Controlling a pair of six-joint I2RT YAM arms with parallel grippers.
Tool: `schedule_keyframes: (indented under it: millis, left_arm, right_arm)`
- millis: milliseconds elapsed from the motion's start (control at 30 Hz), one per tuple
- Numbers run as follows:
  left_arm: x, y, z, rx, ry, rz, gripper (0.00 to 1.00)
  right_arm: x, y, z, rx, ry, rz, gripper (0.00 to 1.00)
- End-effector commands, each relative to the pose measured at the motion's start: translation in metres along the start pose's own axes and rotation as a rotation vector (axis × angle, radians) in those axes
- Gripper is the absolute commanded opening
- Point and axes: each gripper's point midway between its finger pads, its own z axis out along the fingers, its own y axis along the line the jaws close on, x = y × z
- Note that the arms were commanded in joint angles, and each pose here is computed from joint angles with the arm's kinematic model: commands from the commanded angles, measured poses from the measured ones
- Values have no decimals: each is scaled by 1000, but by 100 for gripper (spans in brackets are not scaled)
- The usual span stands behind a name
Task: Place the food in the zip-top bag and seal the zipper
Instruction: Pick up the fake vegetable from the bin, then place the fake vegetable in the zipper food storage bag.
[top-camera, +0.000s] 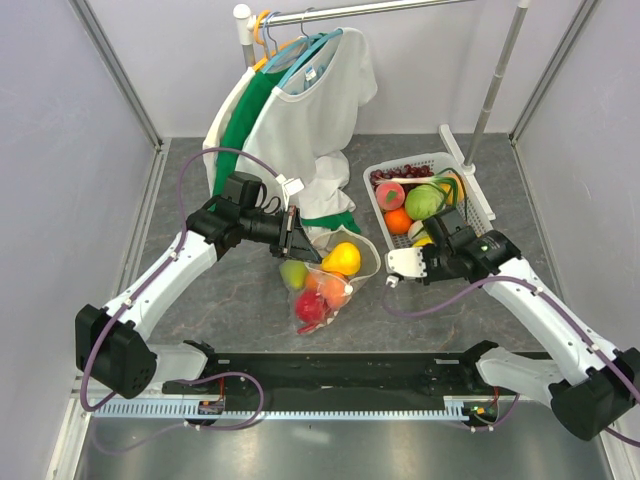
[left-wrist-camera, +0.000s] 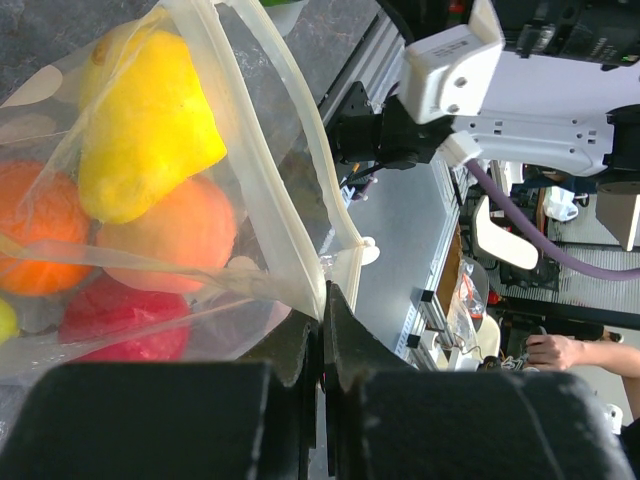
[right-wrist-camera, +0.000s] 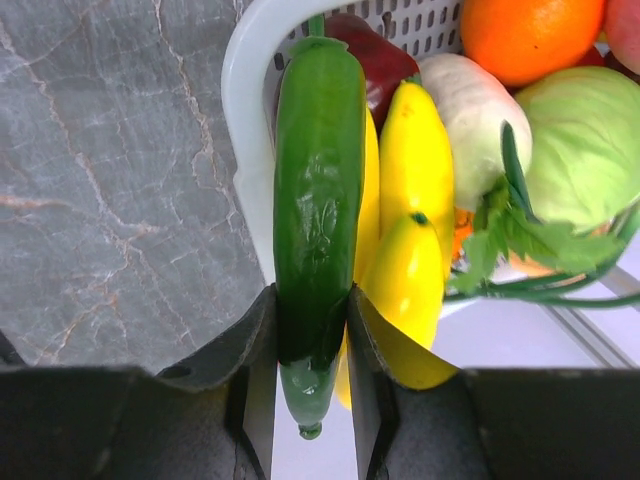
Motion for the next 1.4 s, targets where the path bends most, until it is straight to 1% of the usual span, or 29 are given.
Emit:
schedule_keyframes:
  millis: [0,100,133,167,233,300,333,367,467,500,533,567,600,633,667,833,1000,1033,1133,1367]
  left_arm:
    - [-4,-12,-5,44,-20,25,2]
    - [-4,-12,-5,44,-19,25,2]
    - [-5,-12,-5,43,-18,25,2]
    - [-5,-12,-5,45,-17,25,2]
    - [-5,-11,-4,44,-17,26,2]
    - [-4,-10,-4,42,-15,23,2]
    - [-4,-9,-3,40,-15,24,2]
    - [-5,-9,-3,40,-16,26,2]
    - [-5,-11,-4,45,-15,32,2]
    - [-5,-11,-4,44,-16,30,2]
    - [-5,-11,-4,45,-17,34,2]
    - [-4,-11,-4,46,-15,35,2]
    - [-4,-12,-4,47,-16,41,2]
    - [-4,-12,-5,47,-16,44,2]
    - [-4,-13,-5,48,-18,49,2]
    - [-3,-15,-7,51,-22,73,2]
    - [0,-13,-7,52,-17,73,2]
    - [0,-13,-6,54,-15,76,2]
    - [0,-13,-6,61,-11,75,2]
    - [1,-17,-8,74,-10,85,2]
  right_arm:
    - [-12,-16,-35,66,-73,62,0]
    - [-21,-26,-57,94,-130,114,0]
    - [-25,-25,-61,80,-151,146,0]
    - [-30,-34,-73,108,-179,162,0]
    - [-41,-36,-82,95,-240,203,0]
    - [-53,-45,-97,99,-300,277,0]
    - [-57,-44,-102,81,-319,297,0]
    - [-69,-47,-111,60,-378,332,0]
    - [-88,-44,-119,-32,-448,364,0]
    - [-93,-42,-120,-67,-460,393,0]
    - [-97,-37,-113,-136,-445,406,0]
    - [-106,-36,-117,-173,-477,410,0]
    - [-110,-34,-117,-211,-483,423,0]
    - [-114,-27,-110,-283,-462,424,0]
    - [-119,-27,-112,-299,-473,419,0]
    - [-140,-25,-102,-339,-437,349,0]
    - [-159,-31,-91,-370,-412,333,0]
    - [-164,-31,-83,-394,-398,332,0]
    - [-175,-30,-68,-456,-370,375,0]
    - [-207,-38,-54,-553,-397,460,0]
